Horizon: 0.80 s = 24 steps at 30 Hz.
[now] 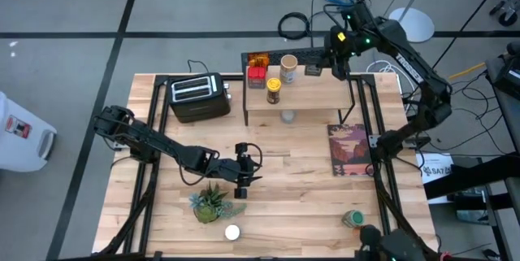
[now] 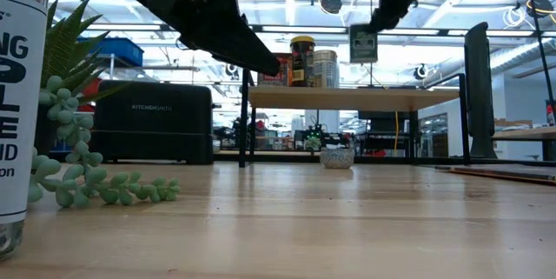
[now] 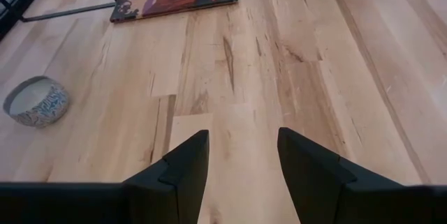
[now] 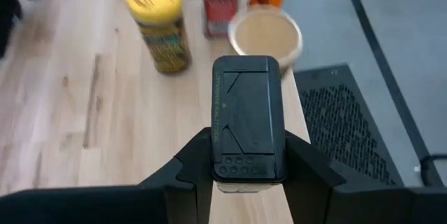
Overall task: Shelf spices
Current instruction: Put the black seasoning can on the shelf
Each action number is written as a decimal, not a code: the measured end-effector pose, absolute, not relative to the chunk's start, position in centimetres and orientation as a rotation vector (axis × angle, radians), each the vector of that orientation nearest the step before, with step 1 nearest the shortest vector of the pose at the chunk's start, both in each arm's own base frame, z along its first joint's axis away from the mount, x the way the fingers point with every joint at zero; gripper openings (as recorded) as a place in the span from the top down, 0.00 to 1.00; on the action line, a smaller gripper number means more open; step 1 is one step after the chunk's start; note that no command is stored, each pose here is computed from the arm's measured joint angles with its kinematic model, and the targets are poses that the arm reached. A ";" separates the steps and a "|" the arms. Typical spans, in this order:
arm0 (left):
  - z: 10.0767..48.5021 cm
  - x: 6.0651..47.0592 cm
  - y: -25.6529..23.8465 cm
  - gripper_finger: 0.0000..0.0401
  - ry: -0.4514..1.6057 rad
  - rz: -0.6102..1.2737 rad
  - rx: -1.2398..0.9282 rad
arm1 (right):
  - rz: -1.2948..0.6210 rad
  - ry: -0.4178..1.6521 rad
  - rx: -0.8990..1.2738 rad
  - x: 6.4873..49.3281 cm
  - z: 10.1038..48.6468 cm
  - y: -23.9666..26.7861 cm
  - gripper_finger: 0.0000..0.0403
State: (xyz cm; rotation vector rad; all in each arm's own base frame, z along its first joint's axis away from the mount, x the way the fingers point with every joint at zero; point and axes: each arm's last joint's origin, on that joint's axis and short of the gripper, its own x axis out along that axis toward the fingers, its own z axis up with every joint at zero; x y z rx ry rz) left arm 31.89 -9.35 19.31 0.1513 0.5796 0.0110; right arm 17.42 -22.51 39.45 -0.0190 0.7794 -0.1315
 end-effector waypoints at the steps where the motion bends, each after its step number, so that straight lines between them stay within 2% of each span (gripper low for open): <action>1: 19.3 31.9 -9.3 0.55 0.580 0.013 0.151 | -0.125 0.793 -0.018 17.4 39.1 -22.9 0.70; 13: 19.3 32.1 -8.7 0.55 0.582 0.019 0.139 | -0.033 0.862 -0.024 18.5 35.6 -26.0 0.71; 24: 19.3 32.1 -8.7 0.55 0.583 0.012 0.135 | -0.025 0.842 -0.105 18.7 35.4 -26.7 0.71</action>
